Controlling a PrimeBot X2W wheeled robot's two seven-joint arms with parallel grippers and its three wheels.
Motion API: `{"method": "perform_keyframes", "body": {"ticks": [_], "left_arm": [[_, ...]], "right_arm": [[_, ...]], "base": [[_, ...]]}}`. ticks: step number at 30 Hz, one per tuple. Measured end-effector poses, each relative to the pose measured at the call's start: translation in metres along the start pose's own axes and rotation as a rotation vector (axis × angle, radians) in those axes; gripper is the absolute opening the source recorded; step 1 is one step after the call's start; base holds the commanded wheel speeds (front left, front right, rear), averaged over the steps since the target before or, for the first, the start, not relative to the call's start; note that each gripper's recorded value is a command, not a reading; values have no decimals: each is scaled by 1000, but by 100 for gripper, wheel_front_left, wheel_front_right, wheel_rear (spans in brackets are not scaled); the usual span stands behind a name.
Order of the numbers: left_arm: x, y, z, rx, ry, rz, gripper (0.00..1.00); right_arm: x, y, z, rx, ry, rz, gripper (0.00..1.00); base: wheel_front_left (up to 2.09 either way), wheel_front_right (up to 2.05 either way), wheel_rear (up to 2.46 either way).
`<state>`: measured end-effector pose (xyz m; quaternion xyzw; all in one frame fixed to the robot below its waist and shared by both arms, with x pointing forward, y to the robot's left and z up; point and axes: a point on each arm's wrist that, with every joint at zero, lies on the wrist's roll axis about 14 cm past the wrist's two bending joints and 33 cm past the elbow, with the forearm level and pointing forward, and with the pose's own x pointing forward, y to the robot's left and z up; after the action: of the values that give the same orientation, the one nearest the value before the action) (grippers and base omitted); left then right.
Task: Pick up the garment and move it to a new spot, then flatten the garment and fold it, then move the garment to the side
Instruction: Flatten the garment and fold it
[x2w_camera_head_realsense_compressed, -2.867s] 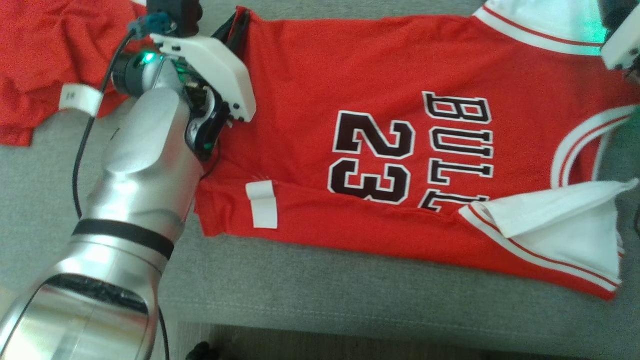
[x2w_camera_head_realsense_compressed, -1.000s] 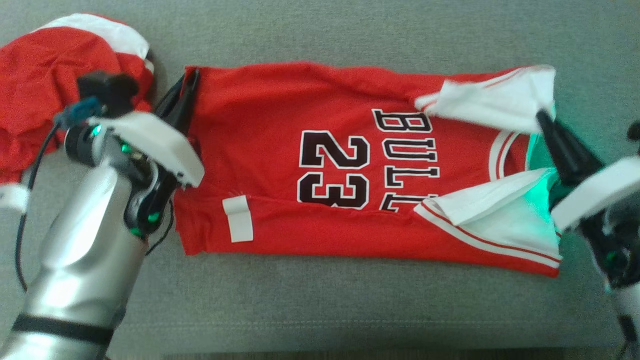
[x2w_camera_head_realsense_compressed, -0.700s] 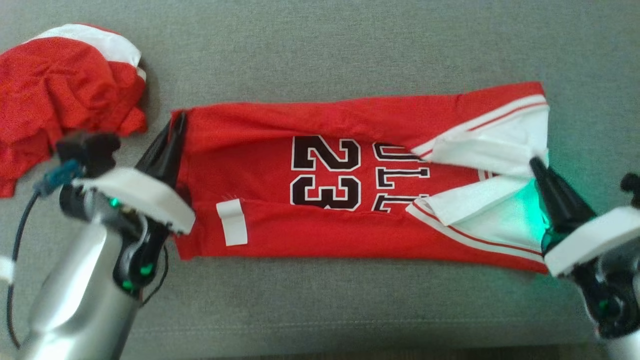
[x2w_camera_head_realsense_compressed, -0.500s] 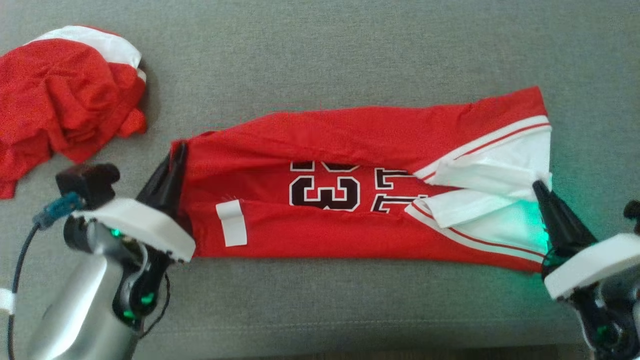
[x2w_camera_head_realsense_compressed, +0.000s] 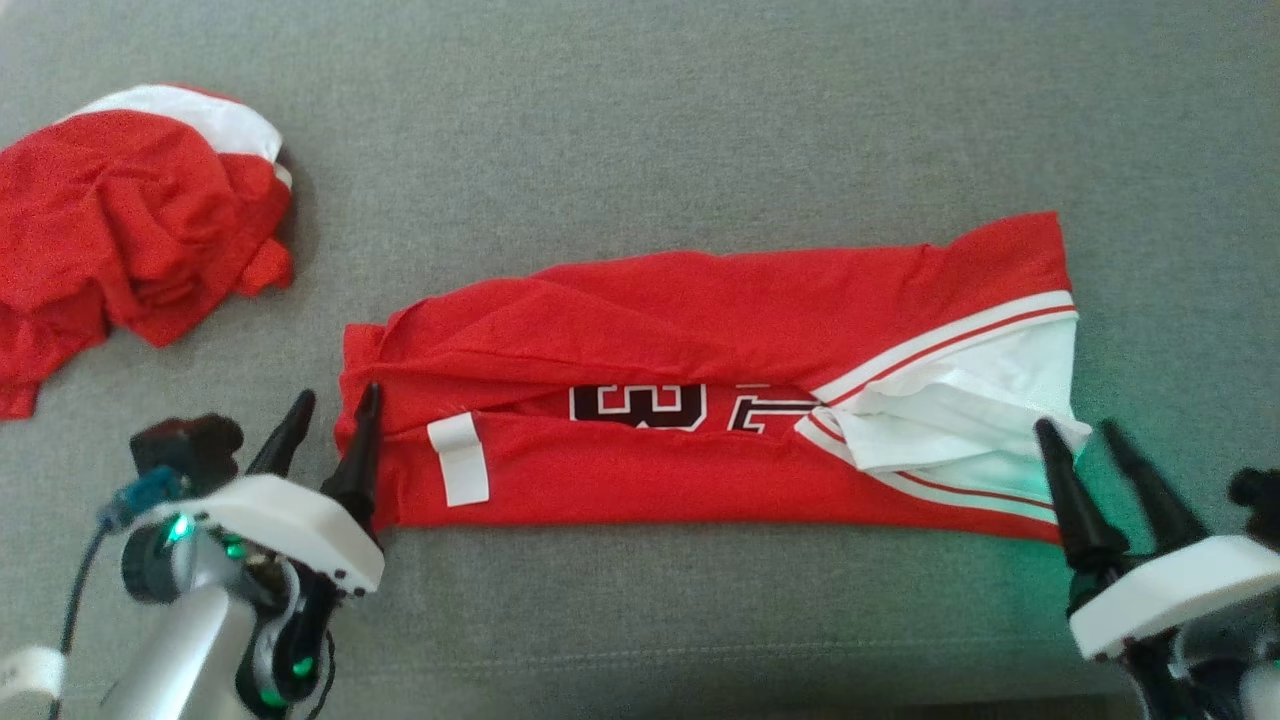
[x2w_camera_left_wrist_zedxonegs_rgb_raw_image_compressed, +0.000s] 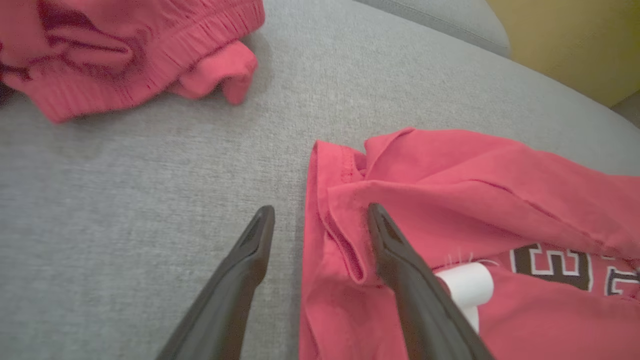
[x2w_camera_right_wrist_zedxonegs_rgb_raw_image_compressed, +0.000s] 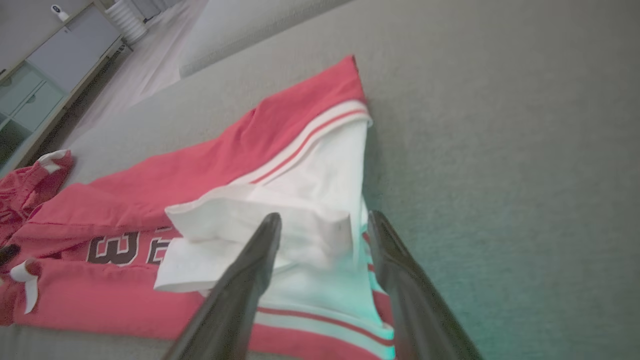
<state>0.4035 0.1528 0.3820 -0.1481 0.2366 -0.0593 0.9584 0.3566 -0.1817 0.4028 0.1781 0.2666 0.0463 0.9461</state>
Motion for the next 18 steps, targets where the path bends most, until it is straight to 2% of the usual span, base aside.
{"method": "perform_keyframes", "body": {"ticks": [4, 9, 18], "left_arm": [[-8, 1, 14, 81, -109, 44, 100], [-22, -9, 43, 141, -262, 70, 100], [-50, -39, 85, 204, -448, 33, 100]], "right_arm": [[-8, 2, 33, -106, -153, -24, 100], [-17, 16, 61, -197, -267, -16, 100], [-36, 36, 92, -279, -387, 13, 100]], "base": [[0, 0, 0], [0, 0, 0], [0, 0, 0]]}}
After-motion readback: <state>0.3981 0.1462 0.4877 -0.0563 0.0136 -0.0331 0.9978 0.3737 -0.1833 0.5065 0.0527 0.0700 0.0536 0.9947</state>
